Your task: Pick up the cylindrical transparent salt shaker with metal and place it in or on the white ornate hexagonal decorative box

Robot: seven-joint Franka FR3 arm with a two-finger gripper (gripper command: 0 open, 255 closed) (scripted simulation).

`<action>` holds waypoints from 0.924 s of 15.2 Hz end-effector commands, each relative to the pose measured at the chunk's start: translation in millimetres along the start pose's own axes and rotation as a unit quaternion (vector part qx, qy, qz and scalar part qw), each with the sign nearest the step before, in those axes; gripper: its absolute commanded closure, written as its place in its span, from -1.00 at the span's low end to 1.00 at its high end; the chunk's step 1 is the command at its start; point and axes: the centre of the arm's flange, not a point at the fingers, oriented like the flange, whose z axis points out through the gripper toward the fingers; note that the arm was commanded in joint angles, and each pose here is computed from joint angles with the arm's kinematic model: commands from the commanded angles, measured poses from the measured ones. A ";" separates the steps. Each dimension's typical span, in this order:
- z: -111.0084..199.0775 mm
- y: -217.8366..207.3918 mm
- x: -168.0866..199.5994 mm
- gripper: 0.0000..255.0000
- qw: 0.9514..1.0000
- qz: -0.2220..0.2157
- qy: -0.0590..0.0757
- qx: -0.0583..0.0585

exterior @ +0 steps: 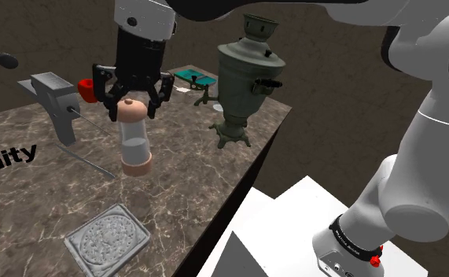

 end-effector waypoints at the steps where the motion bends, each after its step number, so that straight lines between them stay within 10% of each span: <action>1: -10.4 -1.3 1.0 1.00 1.000 0.000 0.000 0.000; 14: -68.2 -77.0 -67.5 1.00 1.000 0.000 0.000 0.000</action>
